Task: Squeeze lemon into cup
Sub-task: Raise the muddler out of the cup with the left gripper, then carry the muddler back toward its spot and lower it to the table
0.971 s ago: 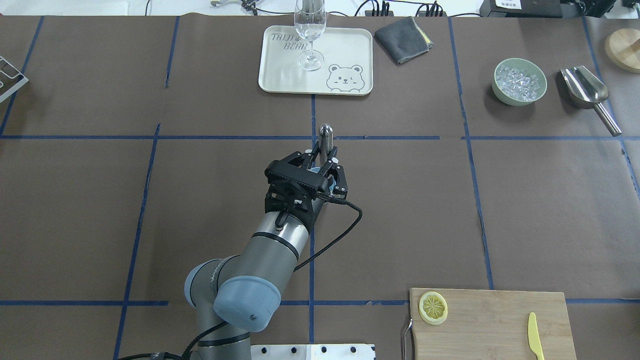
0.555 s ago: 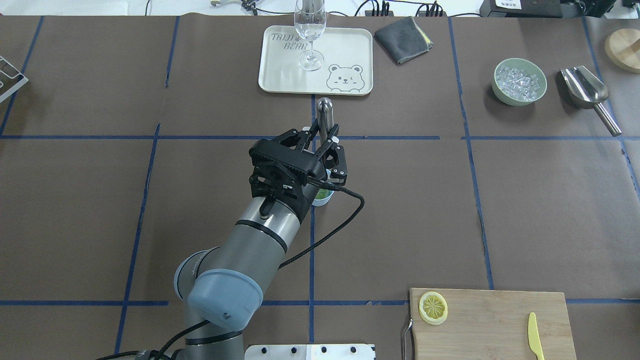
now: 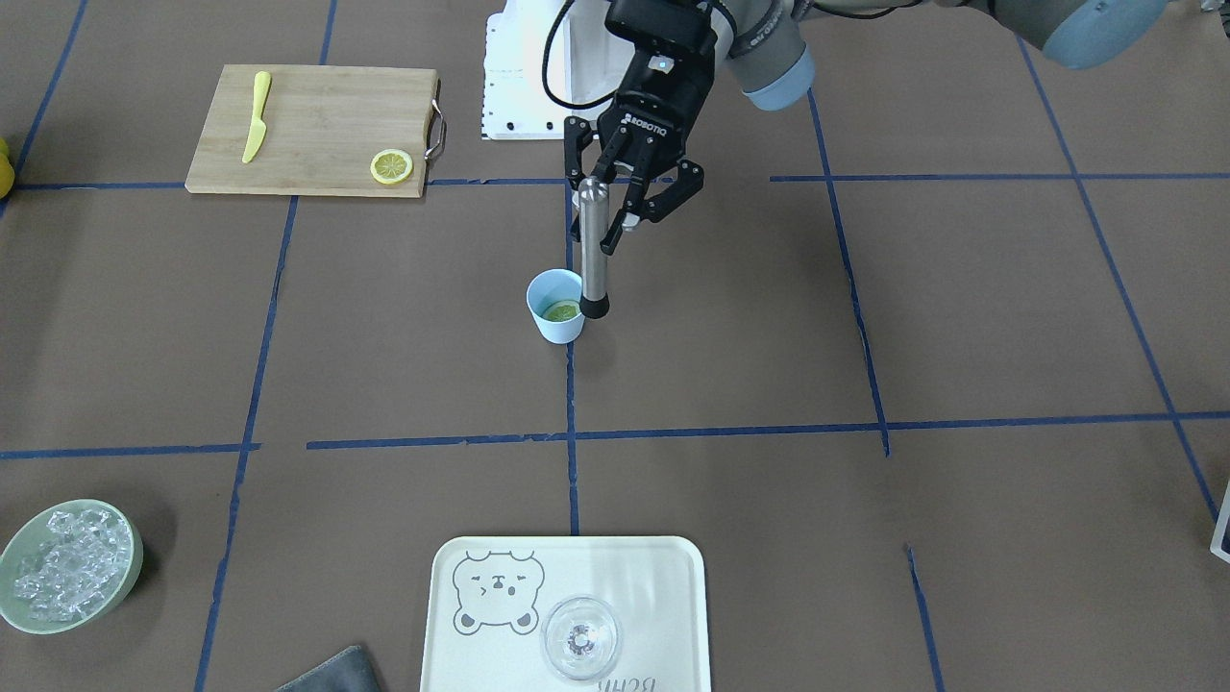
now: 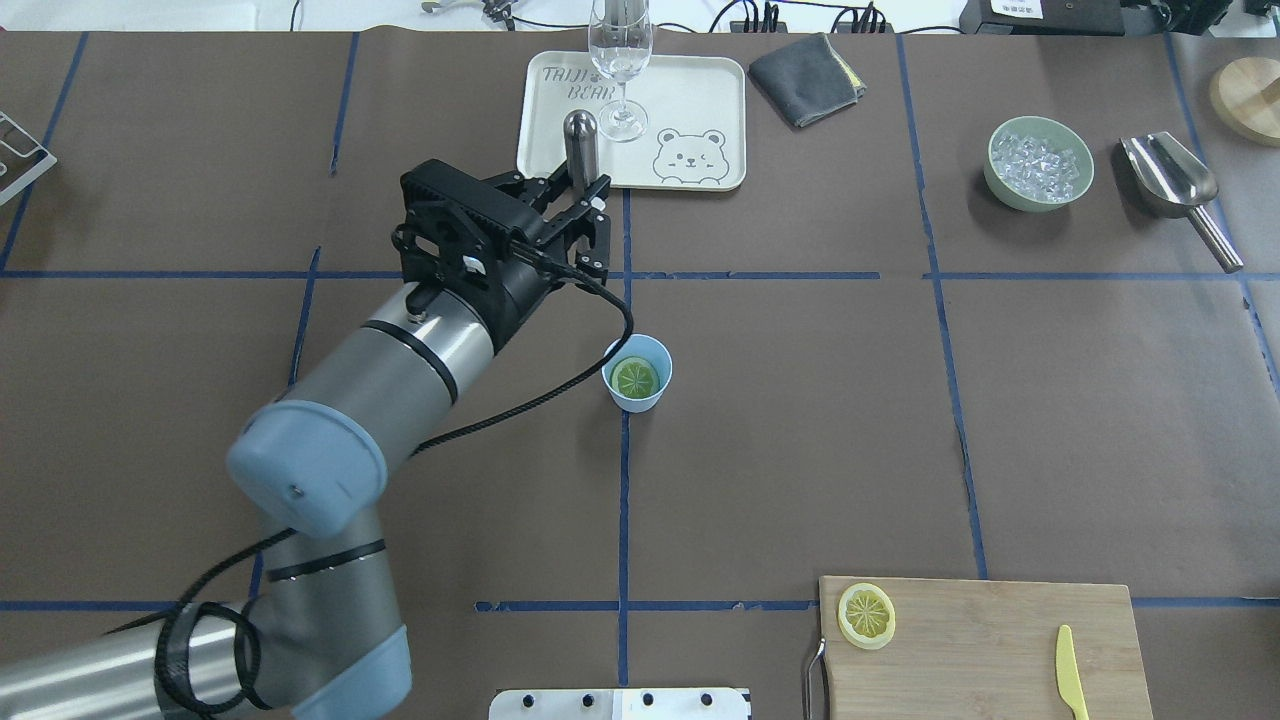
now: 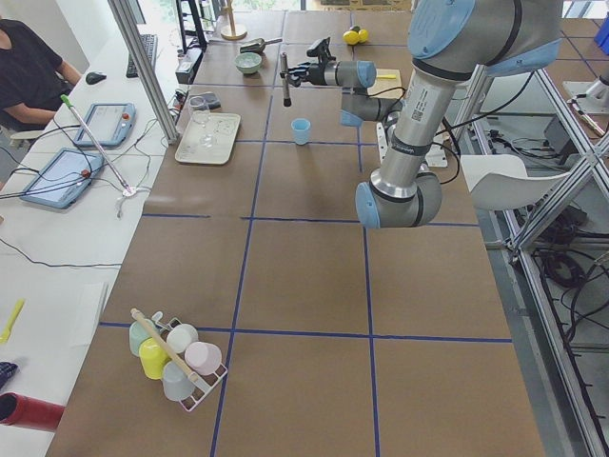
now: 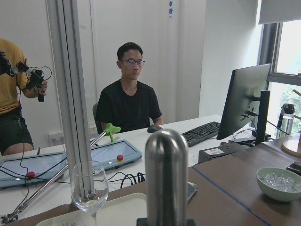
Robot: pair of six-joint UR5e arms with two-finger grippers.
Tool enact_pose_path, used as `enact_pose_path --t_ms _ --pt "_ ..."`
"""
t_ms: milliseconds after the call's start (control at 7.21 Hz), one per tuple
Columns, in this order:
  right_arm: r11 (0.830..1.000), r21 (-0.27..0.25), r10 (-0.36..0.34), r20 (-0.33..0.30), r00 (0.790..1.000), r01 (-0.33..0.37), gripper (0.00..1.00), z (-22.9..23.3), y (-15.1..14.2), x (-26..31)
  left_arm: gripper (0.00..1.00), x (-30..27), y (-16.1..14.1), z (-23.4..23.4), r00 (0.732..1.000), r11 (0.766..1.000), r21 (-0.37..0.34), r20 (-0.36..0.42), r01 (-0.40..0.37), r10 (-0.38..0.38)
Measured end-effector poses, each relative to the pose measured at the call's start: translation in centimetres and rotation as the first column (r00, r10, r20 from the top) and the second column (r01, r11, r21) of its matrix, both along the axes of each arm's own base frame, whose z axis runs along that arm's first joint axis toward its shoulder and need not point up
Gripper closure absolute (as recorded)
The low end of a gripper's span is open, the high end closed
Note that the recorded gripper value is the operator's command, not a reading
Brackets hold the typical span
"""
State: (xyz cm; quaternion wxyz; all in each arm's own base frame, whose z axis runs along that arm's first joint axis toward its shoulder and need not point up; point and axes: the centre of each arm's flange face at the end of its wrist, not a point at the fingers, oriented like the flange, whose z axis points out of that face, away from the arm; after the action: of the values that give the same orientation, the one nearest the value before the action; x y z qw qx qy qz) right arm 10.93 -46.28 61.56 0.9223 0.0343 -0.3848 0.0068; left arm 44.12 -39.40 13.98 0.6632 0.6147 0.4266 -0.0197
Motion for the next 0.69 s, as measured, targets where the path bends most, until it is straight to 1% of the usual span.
enact_pose_path --t_ms 139,416,555,693 --pt "1.000 0.001 0.000 0.000 1.000 0.000 0.00 -0.1 0.1 0.0 1.00 -2.2 -0.4 1.7 0.998 0.999 -0.006 0.043 -0.053 0.054" --pt "1.000 -0.001 0.000 0.000 1.000 0.000 0.00 0.1 0.4 0.0 1.00 -5.5 0.4 4.5 0.978 0.987 -0.055 0.137 -0.153 0.159" --pt "1.000 -0.005 0.000 -0.002 1.000 0.000 0.00 0.4 0.6 0.0 1.00 -7.0 0.7 5.2 0.960 0.977 -0.101 0.192 -0.186 0.202" --pt "1.000 -0.010 0.000 -0.004 1.000 0.000 0.00 0.7 0.9 0.0 1.00 -8.6 0.5 5.3 0.938 0.965 -0.162 0.249 -0.205 0.241"
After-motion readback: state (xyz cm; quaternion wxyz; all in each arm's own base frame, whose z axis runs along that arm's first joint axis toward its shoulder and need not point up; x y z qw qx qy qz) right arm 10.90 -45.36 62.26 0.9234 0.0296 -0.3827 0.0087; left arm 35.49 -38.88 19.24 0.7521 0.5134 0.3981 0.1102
